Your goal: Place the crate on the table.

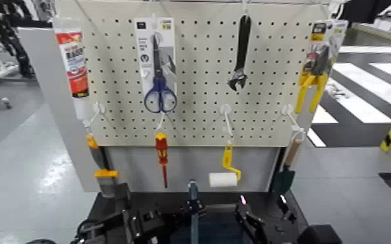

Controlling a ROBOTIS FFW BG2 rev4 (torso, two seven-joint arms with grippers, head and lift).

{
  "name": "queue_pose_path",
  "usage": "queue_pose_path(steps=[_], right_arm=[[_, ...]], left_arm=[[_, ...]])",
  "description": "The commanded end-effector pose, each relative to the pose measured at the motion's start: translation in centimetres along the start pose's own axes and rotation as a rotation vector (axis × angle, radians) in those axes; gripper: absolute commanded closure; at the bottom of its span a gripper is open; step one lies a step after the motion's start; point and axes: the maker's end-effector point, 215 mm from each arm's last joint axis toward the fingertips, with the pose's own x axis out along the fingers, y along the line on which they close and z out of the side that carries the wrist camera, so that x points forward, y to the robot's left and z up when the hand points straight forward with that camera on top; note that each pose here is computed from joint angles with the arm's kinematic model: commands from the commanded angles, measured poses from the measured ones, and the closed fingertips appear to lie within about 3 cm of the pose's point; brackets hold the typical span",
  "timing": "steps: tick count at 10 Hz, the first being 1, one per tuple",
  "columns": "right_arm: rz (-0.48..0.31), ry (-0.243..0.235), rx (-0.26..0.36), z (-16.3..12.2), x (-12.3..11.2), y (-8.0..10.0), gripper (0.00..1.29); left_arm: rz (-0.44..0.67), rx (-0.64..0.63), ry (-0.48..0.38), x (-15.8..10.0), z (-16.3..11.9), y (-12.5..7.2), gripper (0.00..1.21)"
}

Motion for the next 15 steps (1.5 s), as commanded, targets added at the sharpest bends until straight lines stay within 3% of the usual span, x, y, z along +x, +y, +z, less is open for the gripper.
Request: queue_pose_path(steps=[1, 14, 15], right_arm=[[0.0, -0.003, 0.003, 0.0, 0.0, 0.0, 0.14], [0.004, -0.012, 0.007, 0.2, 0.2, 0.3, 0.14], [0.004, -0.012, 0.007, 0.2, 0.2, 0.3, 0.14]], left_arm=[[0.018, 0.005, -0.01, -0.5, 1.0, 0.5, 1.18], [0.049, 0.034, 0.027, 0.4, 4.0, 2.5, 1.18], [0.044, 0.035, 0.025, 0.5, 4.0, 2.5, 1.09]])
